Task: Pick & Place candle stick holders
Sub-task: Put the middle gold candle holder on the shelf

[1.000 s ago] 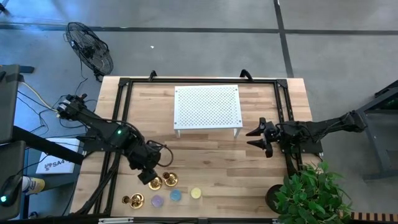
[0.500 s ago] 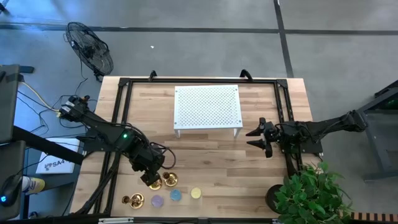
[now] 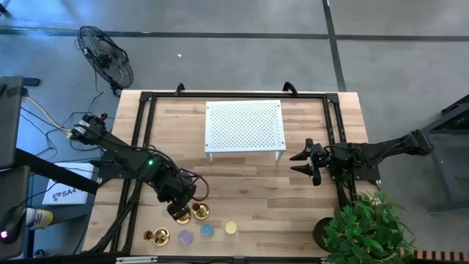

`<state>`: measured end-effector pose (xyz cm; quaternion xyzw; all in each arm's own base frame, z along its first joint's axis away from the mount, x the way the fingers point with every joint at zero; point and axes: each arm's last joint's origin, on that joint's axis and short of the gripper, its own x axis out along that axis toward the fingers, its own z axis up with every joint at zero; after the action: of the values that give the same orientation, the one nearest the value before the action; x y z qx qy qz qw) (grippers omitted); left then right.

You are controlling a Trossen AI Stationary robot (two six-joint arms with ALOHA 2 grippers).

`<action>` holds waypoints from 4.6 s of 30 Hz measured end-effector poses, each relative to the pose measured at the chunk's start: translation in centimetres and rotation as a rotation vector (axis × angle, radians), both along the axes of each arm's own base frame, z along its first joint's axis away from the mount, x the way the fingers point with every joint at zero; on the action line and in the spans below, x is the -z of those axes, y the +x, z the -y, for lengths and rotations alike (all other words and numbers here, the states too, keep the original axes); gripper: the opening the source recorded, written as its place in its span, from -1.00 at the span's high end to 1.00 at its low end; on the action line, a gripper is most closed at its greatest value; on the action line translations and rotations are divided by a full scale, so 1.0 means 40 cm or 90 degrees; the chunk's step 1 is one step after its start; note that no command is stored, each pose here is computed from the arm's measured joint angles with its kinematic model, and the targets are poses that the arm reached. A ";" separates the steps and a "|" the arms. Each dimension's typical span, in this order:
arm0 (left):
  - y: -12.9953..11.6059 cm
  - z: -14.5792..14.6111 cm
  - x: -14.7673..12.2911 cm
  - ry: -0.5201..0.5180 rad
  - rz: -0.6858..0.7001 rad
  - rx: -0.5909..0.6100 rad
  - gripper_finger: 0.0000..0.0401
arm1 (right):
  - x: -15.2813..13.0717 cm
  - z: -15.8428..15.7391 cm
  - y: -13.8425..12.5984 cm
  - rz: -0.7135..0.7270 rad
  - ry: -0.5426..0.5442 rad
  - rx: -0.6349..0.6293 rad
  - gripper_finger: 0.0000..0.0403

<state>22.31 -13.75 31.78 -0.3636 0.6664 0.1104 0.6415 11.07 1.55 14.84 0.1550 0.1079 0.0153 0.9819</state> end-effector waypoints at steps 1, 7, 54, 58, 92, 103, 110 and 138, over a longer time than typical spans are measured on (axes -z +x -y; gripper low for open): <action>0.000 0.000 0.000 -0.001 -0.003 -0.008 -0.33 | 0.000 0.000 0.000 0.000 0.000 0.000 0.08; 0.000 0.000 0.000 -0.002 -0.007 -0.021 -0.33 | 0.000 0.000 0.000 -0.001 0.000 0.000 0.09; -0.013 0.030 -0.001 0.036 0.037 0.017 -0.33 | 0.001 -0.001 0.000 -0.005 0.018 -0.005 0.09; -0.013 0.030 -0.001 0.038 0.037 0.009 -0.33 | 0.001 -0.001 0.000 -0.005 0.016 -0.006 0.08; 0.005 0.051 0.041 0.022 -0.048 0.019 -0.31 | 0.001 -0.001 0.000 -0.004 0.018 -0.008 0.08; 0.006 0.050 0.041 0.026 -0.045 0.018 0.35 | 0.001 -0.001 0.000 -0.004 0.018 -0.008 0.08; 0.005 0.050 0.041 0.028 -0.041 0.034 0.36 | 0.001 -0.001 0.000 -0.004 0.018 -0.008 0.08; -0.044 -0.011 -0.259 0.139 0.173 0.017 0.36 | -0.043 -0.005 0.005 0.114 0.007 -0.040 0.08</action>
<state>20.56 -13.30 42.13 -0.2942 0.5622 0.1231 0.7630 11.25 1.76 16.57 0.1547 0.0240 0.0606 0.9858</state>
